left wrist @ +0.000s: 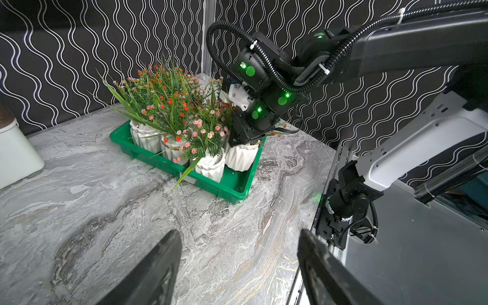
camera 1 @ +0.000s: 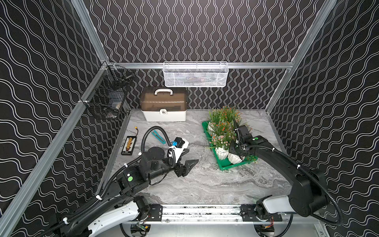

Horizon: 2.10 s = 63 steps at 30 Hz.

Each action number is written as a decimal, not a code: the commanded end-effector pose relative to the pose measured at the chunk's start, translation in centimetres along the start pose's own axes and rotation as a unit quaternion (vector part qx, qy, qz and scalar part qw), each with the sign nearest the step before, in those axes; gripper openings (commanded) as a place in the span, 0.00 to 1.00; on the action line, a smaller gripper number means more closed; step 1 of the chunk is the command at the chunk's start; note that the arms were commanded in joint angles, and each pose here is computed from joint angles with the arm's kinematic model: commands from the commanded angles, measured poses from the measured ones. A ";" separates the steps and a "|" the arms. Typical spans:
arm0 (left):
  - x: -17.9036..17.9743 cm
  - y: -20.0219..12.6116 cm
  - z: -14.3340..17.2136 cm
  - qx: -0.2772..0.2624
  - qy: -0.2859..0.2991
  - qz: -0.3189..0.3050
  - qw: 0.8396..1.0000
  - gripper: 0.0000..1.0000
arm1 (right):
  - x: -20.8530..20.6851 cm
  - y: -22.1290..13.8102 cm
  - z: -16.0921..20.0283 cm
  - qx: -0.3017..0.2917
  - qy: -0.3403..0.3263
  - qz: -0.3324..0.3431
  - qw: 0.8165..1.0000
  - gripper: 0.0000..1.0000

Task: Put the potted gypsophila into the storage box
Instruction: Place the baby's breath potted plant at the storage box.

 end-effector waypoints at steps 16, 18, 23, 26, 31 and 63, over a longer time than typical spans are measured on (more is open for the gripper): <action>-0.1 0.0 -0.5 -0.014 0.002 0.003 1.000 0.73 | 0.8 2.1 0.6 -0.014 -0.017 0.001 1.000 0.00; -0.1 0.0 -0.5 -0.014 0.003 0.003 1.000 0.73 | 0.9 2.0 0.6 -0.013 -0.018 -0.001 1.000 0.02; -0.1 -0.1 -0.6 -0.016 0.003 0.002 1.000 0.73 | 1.1 1.6 0.5 -0.010 -0.019 -0.007 1.000 0.10; -0.1 -0.1 -0.6 -0.015 0.003 0.002 1.000 0.73 | 1.2 1.3 0.4 -0.010 -0.019 -0.011 1.000 0.15; -0.1 -0.1 -0.6 -0.015 0.002 0.002 1.000 0.73 | 1.2 0.6 0.5 -0.010 -0.018 -0.014 1.000 0.20; 0.6 -0.7 -0.2 -0.024 -0.007 -0.035 0.999 0.73 | 0.3 -12.2 0.2 -0.209 -0.067 -0.193 0.956 0.64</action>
Point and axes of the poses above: each gripper's point midway between its finger pads, its own y axis out along the fingers, its own x axis along the line the jaws close on, z = x × y, the point moved 9 cm from there along -y, back along the fingers, and after that the axes turned 1 degree about y, right-handed, at the moved point
